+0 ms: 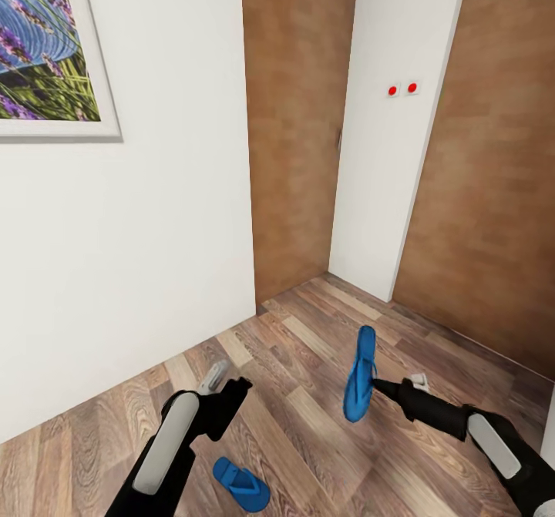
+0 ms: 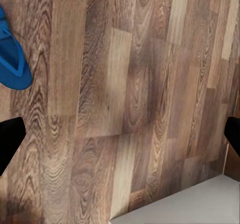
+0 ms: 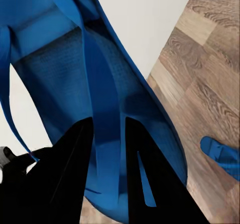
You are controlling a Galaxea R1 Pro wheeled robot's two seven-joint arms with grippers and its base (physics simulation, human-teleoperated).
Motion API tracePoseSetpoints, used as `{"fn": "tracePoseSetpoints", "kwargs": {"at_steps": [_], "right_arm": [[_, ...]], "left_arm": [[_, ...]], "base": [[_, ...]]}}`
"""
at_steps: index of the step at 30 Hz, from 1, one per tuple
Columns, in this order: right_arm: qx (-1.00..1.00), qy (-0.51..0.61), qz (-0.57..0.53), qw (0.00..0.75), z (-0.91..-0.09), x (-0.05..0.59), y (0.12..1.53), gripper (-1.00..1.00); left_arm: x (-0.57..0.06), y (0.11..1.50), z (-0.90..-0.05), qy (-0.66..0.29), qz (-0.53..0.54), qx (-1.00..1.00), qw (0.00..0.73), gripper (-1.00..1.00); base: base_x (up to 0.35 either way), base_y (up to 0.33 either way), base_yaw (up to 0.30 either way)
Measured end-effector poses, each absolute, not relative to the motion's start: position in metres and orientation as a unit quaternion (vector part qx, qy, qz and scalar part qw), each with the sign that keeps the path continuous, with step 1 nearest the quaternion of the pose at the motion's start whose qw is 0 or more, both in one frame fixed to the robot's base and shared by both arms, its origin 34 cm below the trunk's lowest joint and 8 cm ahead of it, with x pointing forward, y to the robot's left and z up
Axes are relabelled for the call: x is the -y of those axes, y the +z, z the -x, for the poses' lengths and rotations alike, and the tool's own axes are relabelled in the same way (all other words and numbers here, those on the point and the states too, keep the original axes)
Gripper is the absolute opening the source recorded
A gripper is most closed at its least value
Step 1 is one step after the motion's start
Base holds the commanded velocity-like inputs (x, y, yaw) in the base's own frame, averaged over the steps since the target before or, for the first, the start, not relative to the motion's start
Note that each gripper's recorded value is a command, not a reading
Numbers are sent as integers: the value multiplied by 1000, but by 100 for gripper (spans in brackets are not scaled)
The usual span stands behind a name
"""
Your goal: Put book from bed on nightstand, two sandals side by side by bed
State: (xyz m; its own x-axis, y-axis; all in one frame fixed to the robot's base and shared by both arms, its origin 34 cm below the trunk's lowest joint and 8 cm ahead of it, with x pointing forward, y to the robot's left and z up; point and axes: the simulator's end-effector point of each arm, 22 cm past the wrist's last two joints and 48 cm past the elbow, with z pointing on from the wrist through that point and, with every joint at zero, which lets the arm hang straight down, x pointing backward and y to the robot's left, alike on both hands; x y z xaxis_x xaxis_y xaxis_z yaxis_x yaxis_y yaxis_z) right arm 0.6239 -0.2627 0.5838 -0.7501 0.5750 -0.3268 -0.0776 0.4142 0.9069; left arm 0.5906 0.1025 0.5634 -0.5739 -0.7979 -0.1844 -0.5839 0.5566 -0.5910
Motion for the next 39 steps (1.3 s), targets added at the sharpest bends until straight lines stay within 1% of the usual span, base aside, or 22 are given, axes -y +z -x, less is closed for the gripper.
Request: {"fn": "tracePoseSetpoints", "kwargs": {"at_steps": [4, 9, 15, 39], "right_arm": [[-754, 533, -183, 338, -632, 275, 592, -100], [-751, 533, -185, 343, -631, 276, 583, -100], [-749, 537, -184, 341, -628, 274, 571, -100], [-750, 537, -184, 340, -613, 273, 517, -100]], "left_arm": [[-114, 550, -589, -230, 404, -856, 226, 100], [-125, 513, -578, -208, 408, -864, 208, 100], [-115, 491, -576, -226, 402, -863, 205, 100], [-116, 436, -562, -226, 401, -864, 206, 100]], "base": [[0, 0, 0], [0, 0, 0], [0, 0, 0], [0, 0, 0]]}}
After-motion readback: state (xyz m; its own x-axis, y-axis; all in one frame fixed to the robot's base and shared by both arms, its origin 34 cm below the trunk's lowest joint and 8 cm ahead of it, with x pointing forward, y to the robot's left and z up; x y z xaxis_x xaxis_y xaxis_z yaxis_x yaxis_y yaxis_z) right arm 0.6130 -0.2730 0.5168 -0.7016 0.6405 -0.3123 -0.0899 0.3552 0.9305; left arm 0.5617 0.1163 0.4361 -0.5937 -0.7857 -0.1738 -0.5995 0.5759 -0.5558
